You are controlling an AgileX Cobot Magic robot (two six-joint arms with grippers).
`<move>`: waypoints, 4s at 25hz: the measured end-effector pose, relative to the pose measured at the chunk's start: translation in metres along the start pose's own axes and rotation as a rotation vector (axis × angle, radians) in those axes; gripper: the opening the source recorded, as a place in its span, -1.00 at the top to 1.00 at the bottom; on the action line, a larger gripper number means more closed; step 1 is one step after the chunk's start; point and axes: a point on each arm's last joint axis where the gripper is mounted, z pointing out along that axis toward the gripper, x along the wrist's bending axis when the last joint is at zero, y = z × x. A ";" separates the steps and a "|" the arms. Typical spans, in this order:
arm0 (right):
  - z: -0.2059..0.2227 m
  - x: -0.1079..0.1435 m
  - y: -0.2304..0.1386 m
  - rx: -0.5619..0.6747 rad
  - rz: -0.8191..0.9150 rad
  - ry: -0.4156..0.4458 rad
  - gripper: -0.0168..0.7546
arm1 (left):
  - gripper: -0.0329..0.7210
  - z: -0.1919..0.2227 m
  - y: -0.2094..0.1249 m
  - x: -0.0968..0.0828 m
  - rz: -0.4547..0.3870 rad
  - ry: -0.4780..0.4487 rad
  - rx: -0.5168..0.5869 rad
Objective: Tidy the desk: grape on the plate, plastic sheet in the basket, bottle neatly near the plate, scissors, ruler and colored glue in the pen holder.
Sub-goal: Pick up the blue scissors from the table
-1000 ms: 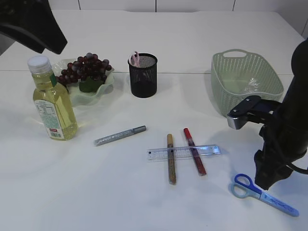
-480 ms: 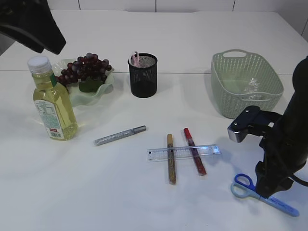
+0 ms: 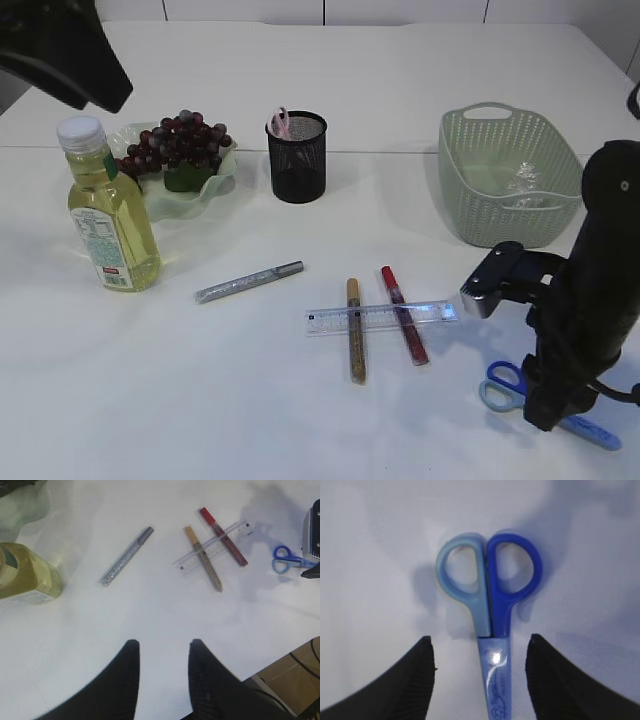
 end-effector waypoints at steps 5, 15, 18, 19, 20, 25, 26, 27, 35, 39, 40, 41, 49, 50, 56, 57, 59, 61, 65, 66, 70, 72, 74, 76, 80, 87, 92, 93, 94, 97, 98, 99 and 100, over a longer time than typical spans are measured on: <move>0.009 0.002 0.002 0.036 -0.028 0.008 -0.23 | 0.27 0.000 0.000 0.001 0.008 0.010 0.000; 0.015 -0.002 0.003 0.044 -0.020 -0.015 -0.17 | 0.27 0.000 0.000 0.002 0.022 0.017 -0.001; 0.015 -0.002 0.003 0.041 -0.018 -0.018 -0.11 | 0.27 0.000 0.000 0.002 0.024 0.017 -0.001; 0.015 -0.002 0.003 0.041 -0.018 -0.018 -0.10 | 0.27 0.000 0.000 0.002 0.024 0.019 -0.001; 0.015 -0.002 0.003 0.041 -0.018 -0.018 -0.10 | 0.27 0.000 0.000 0.002 0.027 0.020 -0.001; 0.015 -0.003 0.004 0.035 -0.017 -0.023 -0.09 | 0.27 0.000 0.000 0.002 0.027 0.022 -0.001; 0.015 -0.002 0.004 0.036 -0.021 -0.024 -0.09 | 0.27 0.000 0.000 0.002 0.027 0.022 -0.001; 0.015 -0.002 0.004 0.035 -0.020 -0.025 -0.09 | 0.27 0.000 0.000 0.002 0.027 0.022 -0.001; 0.015 -0.002 0.005 0.034 -0.020 -0.026 -0.09 | 0.27 0.000 0.000 0.002 0.028 0.024 -0.001; 0.015 -0.002 0.005 0.034 -0.012 -0.026 -0.09 | 0.27 0.000 0.000 0.002 0.030 0.024 -0.001; 0.015 -0.002 0.004 0.035 -0.008 -0.029 -0.09 | 0.27 0.000 0.000 0.002 0.030 0.024 -0.001; 0.015 -0.002 0.004 0.037 -0.006 -0.031 -0.09 | 0.27 0.000 0.000 0.002 0.030 0.024 -0.001; 0.015 -0.003 0.004 0.043 0.018 -0.039 -0.09 | 0.27 0.000 0.000 0.002 0.030 0.024 -0.001; 0.015 -0.003 0.004 0.044 0.016 -0.040 -0.09 | 0.27 0.000 0.000 0.002 0.030 0.024 -0.001; 0.016 -0.003 0.003 0.048 0.013 -0.043 -0.09 | 0.27 0.000 0.000 0.002 0.030 0.024 -0.001; 0.016 -0.004 0.003 0.050 0.015 -0.042 -0.09 | 0.27 0.000 0.000 0.002 0.030 0.024 -0.001; 0.019 -0.004 0.003 0.058 0.017 -0.038 -0.09 | 0.27 0.000 0.000 0.002 0.030 0.024 -0.001; 0.019 -0.004 0.003 0.059 0.015 -0.039 -0.09 | 0.27 0.000 0.000 0.002 0.030 0.024 -0.001; 0.020 -0.004 0.003 0.060 0.017 -0.038 -0.09 | 0.27 0.000 0.000 0.002 0.031 0.026 -0.001; 0.020 -0.004 0.003 0.060 0.019 -0.038 -0.09 | 0.27 0.000 0.000 0.002 0.031 0.026 -0.001; 0.019 -0.004 0.003 0.059 0.017 -0.039 -0.02 | 0.27 0.000 0.000 0.003 0.031 0.028 -0.001; 0.019 -0.004 0.003 0.060 0.018 -0.040 0.10 | 0.27 0.000 0.000 0.003 0.031 0.028 -0.001; 0.019 -0.004 0.003 0.060 0.018 -0.040 0.22 | 0.27 0.000 0.000 0.003 0.031 0.028 -0.001; 0.020 -0.004 0.003 0.061 0.034 -0.039 0.30 | 0.27 0.000 0.000 0.003 0.031 0.028 -0.001; 0.020 -0.004 0.003 0.060 0.109 -0.041 0.34 | 0.27 0.000 0.000 0.003 0.031 0.028 -0.001; 0.017 -0.006 0.006 0.059 0.249 -0.044 0.34 | 0.27 0.000 0.000 0.003 0.031 0.028 -0.001; 0.017 -0.005 0.005 0.064 0.355 -0.043 0.35 | 0.27 0.000 0.000 0.003 0.032 0.028 -0.001; 0.017 -0.005 0.005 0.064 0.369 -0.044 0.35 | 0.27 0.000 0.000 0.003 0.032 0.028 -0.001; 0.017 -0.005 0.005 0.066 0.377 -0.043 0.35 | 0.27 0.000 0.000 0.003 0.032 0.028 -0.001; 0.017 -0.005 0.005 0.067 0.383 -0.046 0.35 | 0.27 0.000 0.000 0.003 0.032 0.028 -0.001; 0.017 -0.005 0.005 0.067 0.383 -0.046 0.35 | 0.27 0.000 0.000 0.003 0.032 0.028 -0.001; 0.017 -0.006 0.005 0.068 0.382 -0.047 0.35 | 0.27 0.000 0.000 0.003 0.032 0.028 -0.001; 0.017 -0.006 0.005 0.066 0.384 -0.048 0.35 | 0.27 0.000 0.000 0.003 0.032 0.028 -0.001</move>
